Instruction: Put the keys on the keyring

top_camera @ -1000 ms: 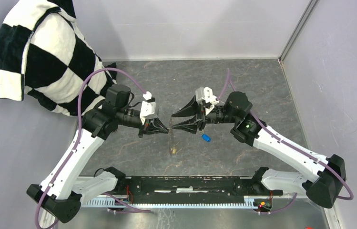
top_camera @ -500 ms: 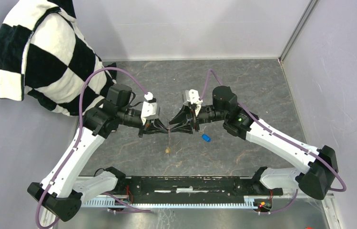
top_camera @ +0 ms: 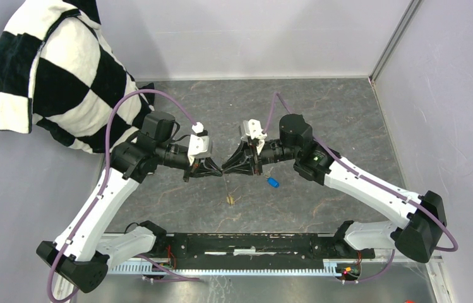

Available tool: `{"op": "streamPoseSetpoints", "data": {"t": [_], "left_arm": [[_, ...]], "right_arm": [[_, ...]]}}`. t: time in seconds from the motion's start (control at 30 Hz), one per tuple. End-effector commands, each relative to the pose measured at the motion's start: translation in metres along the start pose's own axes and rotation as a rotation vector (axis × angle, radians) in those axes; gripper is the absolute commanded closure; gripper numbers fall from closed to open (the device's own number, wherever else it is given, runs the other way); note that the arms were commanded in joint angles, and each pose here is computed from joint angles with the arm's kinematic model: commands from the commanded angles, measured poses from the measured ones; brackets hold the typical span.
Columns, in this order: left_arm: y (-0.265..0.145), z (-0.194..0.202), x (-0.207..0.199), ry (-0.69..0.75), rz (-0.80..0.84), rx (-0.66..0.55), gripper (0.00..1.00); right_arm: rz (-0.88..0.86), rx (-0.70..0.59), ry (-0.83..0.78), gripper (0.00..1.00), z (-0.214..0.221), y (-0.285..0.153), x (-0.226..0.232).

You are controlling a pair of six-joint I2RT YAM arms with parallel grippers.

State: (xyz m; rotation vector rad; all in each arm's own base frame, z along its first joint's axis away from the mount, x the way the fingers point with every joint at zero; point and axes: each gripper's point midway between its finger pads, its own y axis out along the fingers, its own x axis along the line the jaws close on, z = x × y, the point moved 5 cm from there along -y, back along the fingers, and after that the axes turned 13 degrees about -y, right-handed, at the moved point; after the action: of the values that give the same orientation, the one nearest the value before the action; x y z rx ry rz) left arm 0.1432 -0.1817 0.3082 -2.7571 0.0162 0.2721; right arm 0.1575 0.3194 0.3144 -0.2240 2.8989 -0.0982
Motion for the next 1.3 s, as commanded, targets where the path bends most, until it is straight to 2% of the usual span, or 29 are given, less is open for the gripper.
{"op": "streamPoseSetpoints", "data": {"t": [0.0, 0.13, 0.2, 0.27, 0.3, 0.33, 0.4, 0.6, 0.8, 1.0, 1.27], "left_arm": [[-0.003, -0.014, 0.0, 0.082, -0.001, -0.026, 0.98], [-0.002, -0.014, 0.001, 0.078, 0.003, -0.025, 0.98], [-0.001, -0.014, 0.001, 0.068, 0.009, -0.025, 0.98], [-0.001, -0.015, 0.0, 0.055, 0.012, -0.027, 0.89], [-0.002, -0.016, 0.0, 0.048, 0.011, -0.028, 0.79], [-0.002, -0.016, -0.001, 0.043, 0.007, -0.03, 0.72], [-0.004, -0.016, -0.004, 0.033, 0.003, -0.033, 0.63], [-0.003, -0.008, -0.014, -0.038, 0.027, -0.057, 0.61], [0.005, -0.016, -0.012, -0.098, 0.043, -0.153, 0.61], [0.007, -0.031, -0.007, -0.096, 0.051, -0.219, 0.51], [0.004, -0.048, -0.018, -0.081, 0.127, -0.264, 0.48]], "right_arm": [[-0.011, -0.064, -0.064, 0.84, -0.025, 0.005, -0.006], [-0.023, -0.067, -0.056, 0.99, -0.022, 0.009, -0.006], [-0.013, -0.074, -0.057, 0.99, -0.023, 0.009, -0.007], [0.039, -0.088, -0.071, 0.99, -0.025, 0.006, -0.011], [0.063, -0.115, -0.066, 0.99, -0.027, 0.004, -0.011], [0.09, -0.159, -0.066, 0.99, -0.032, 0.0, -0.01], [0.13, -0.239, -0.06, 0.99, -0.034, -0.009, -0.007], [0.206, -0.46, -0.021, 0.99, -0.043, -0.029, 0.006], [0.214, -0.617, 0.026, 0.99, -0.048, -0.037, 0.016], [0.19, -0.658, 0.051, 0.99, -0.045, -0.032, 0.021], [0.172, -0.684, 0.072, 0.99, -0.042, -0.026, 0.024]]}}
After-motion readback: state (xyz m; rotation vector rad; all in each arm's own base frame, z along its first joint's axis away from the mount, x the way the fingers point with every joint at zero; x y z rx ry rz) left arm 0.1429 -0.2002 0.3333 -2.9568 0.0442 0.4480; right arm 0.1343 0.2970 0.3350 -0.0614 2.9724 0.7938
